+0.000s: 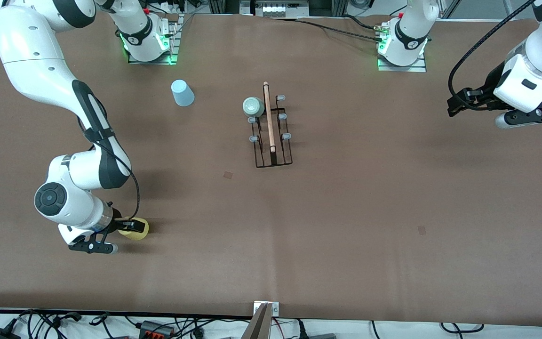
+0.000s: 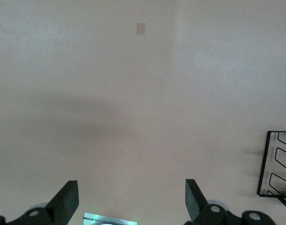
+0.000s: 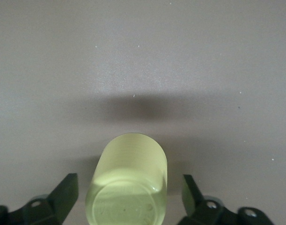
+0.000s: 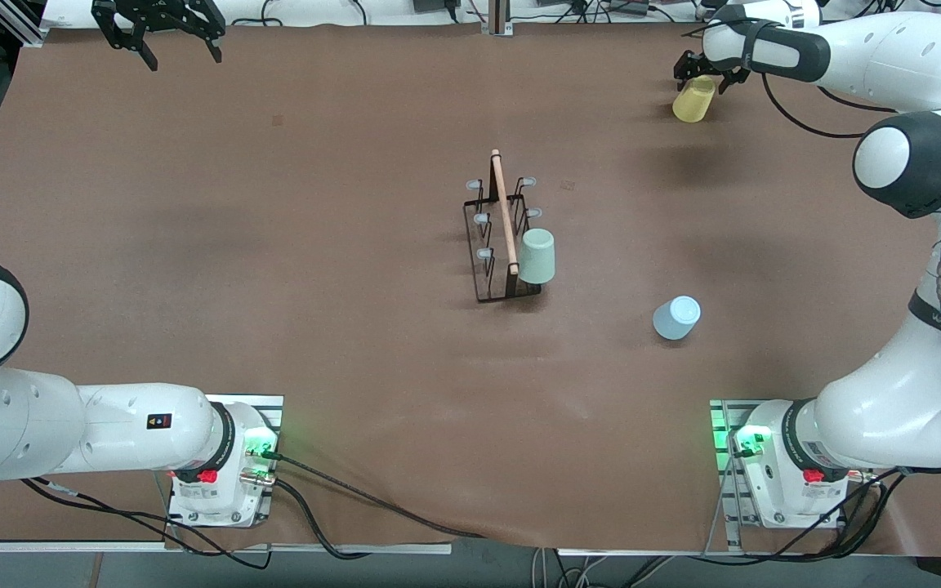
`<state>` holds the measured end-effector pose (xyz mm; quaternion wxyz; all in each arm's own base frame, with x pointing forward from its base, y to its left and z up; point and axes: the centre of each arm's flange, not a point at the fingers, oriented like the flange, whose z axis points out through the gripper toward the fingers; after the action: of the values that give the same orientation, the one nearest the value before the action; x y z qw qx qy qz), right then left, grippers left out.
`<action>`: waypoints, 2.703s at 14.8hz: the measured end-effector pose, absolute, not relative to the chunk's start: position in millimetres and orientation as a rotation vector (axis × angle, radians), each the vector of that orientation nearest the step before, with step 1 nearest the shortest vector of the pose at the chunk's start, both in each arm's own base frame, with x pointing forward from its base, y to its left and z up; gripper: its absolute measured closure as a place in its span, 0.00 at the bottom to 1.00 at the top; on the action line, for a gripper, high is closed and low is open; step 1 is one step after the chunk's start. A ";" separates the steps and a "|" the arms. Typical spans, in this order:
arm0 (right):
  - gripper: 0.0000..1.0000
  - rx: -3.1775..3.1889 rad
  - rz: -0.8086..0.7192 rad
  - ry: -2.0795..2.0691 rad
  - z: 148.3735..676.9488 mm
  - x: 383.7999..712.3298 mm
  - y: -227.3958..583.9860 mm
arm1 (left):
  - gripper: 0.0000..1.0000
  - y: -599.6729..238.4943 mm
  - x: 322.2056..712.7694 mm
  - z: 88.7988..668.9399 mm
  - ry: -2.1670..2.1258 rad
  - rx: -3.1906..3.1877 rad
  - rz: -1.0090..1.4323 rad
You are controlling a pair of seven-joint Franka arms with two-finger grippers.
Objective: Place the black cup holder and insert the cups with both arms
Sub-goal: 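Grasp the yellow cup with the right gripper and lift it, then carry the yellow cup over the holder with the right gripper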
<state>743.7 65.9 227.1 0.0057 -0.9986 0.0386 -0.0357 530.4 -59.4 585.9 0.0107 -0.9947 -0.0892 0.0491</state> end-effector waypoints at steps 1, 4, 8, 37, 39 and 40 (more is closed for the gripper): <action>0.17 -3.126 -0.112 0.116 227.1 743.7 65.9 | 0.00 -59.4 530.4 585.9 -0.278 -3.104 0.153; 0.33 -3.126 -0.117 0.112 228.8 744.4 65.5 | 0.00 -59.4 530.4 585.8 -0.278 -3.104 0.153; 0.33 -3.127 -0.094 0.095 229.8 743.0 68.7 | 0.00 -59.4 530.5 585.6 -0.278 -3.104 0.154; 0.33 -3.087 0.303 -0.071 366.6 526.4 480.8 | 0.00 -59.3 530.8 585.6 -0.278 -3.104 0.154; 0.33 -3.091 0.304 -0.065 364.9 527.9 478.6 | 0.00 -59.3 530.8 585.6 -0.278 -3.104 0.154; 0.33 -3.090 0.303 -0.062 364.9 528.8 477.8 | 0.00 -59.3 530.8 585.6 -0.278 -3.104 0.154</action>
<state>528.8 477.8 364.9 0.0179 -0.9949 -0.0201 0.0976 530.8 -59.3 585.6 0.0107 -0.9947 -0.0892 0.0494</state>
